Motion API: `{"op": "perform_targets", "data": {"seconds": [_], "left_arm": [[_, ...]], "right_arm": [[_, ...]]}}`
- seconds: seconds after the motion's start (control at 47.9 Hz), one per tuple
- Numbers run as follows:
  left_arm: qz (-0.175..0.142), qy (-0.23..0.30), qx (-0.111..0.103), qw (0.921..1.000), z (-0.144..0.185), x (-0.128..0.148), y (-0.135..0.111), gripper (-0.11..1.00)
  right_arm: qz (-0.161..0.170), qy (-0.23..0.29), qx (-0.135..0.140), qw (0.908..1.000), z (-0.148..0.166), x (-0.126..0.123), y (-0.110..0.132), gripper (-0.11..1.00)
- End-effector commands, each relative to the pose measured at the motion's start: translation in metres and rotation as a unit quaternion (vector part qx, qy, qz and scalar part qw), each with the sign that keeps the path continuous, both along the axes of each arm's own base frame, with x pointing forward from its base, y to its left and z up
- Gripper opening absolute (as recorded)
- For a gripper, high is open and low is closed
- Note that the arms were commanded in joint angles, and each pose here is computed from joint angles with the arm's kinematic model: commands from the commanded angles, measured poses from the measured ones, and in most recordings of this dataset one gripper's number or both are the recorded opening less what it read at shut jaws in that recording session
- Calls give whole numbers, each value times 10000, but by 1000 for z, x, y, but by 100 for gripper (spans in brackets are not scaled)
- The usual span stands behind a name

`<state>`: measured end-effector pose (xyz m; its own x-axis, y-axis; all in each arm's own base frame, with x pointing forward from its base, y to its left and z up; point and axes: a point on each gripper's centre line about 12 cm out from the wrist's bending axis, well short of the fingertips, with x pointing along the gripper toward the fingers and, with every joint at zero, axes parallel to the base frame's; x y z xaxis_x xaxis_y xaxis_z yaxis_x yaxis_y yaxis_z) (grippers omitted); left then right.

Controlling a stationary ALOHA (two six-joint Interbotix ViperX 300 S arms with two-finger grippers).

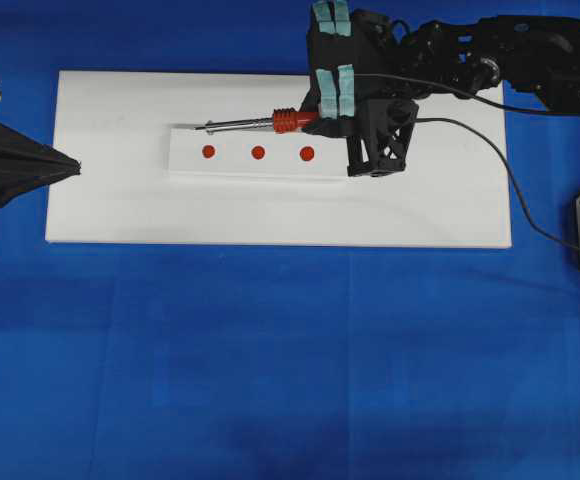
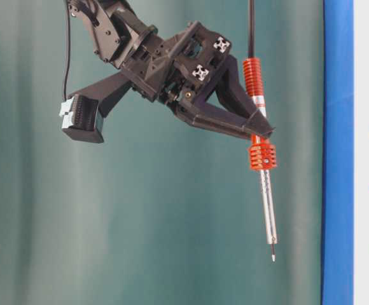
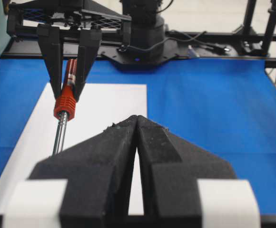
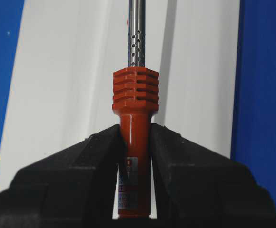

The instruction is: Touch the tip of the soldering iron to the mark.

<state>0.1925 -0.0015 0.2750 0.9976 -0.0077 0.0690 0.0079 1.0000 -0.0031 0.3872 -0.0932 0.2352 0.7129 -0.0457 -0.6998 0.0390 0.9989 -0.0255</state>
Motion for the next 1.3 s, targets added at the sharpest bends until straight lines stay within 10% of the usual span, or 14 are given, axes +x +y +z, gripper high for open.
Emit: {"op": "perform_targets", "data": {"seconds": [0.0, 0.69, 1.275], "left_arm": [[-12, -92, 6, 10000, 6, 1, 0, 0], [-11, -92, -9, 10000, 6, 1, 0, 0], [-11, -100, -9, 9999, 6, 1, 0, 0]], "right_arm": [[-5, -256, -76, 9996, 20, 2, -1, 6], [-239, -30, 164, 9996, 5, -57, 10, 6], [-249, -42, 137, 9996, 5, -61, 11, 6]]}}
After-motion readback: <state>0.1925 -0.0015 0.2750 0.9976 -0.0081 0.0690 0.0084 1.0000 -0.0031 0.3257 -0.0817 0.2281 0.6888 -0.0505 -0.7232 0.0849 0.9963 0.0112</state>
